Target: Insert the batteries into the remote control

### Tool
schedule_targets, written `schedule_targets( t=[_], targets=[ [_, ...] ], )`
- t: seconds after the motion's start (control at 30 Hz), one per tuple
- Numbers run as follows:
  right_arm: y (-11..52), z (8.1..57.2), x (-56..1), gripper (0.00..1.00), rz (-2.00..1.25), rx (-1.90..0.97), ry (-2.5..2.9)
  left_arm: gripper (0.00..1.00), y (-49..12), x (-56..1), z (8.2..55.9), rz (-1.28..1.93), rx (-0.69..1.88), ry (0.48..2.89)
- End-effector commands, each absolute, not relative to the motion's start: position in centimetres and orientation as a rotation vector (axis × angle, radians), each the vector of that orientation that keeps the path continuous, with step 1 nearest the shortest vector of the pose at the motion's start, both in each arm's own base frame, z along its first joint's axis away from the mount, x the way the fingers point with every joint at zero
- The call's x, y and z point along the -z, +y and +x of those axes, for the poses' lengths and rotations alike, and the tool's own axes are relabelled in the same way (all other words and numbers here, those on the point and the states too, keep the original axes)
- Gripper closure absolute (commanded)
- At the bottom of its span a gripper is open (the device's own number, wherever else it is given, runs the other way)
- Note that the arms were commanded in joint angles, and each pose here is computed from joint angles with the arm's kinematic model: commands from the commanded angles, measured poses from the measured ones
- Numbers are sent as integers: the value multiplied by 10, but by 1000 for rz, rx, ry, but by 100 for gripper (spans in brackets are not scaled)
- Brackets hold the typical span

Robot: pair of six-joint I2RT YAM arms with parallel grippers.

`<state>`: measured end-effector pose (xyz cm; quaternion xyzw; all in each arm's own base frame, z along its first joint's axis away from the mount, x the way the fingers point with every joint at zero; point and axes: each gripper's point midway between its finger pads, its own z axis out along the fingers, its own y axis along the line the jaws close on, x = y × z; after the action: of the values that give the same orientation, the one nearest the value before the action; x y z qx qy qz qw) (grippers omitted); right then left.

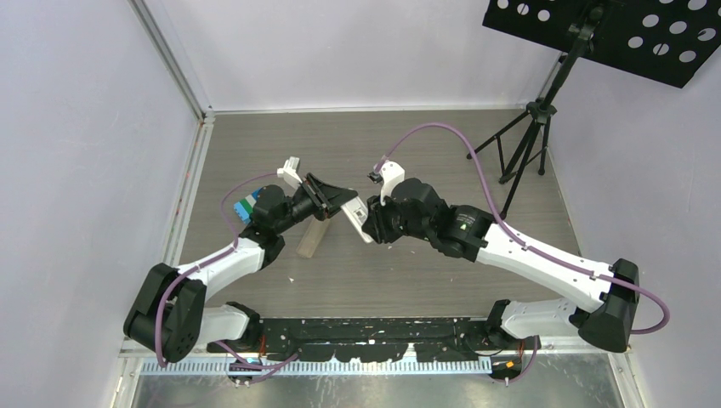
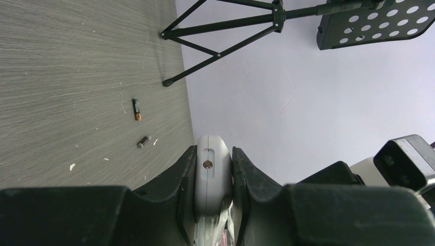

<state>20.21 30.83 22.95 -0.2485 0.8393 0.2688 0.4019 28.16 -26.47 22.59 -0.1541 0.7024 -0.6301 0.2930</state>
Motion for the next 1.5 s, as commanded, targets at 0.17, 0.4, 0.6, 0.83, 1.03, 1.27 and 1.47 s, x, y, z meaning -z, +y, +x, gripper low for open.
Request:
schedule_targets(
  t=[0.17,0.4,0.6,0.83,1.03,1.27,1.47],
  targets=[
    [310,212,-234,76,-577,-662,2103,100,-266,-255,274,-309,1732,1767],
    [310,212,-234,76,-575,-671,2106,100,-267,-256,274,-305,1736,1765],
    [311,213,-232,76,-578,-673,2113,100,-269,-259,274,-291,1754,1760],
    [315,217,-234,69,-572,-674,2116,100,-272,-268,269,-252,1806,1734],
    [316,221,-235,60,-551,-677,2121,100,-272,-269,269,-255,1818,1730],
    [310,222,-236,47,-521,-674,2125,100,-270,-264,273,-303,1808,1735],
    [302,221,-246,31,-478,-683,2103,100,-269,-260,273,-320,1795,1747]
  ],
)
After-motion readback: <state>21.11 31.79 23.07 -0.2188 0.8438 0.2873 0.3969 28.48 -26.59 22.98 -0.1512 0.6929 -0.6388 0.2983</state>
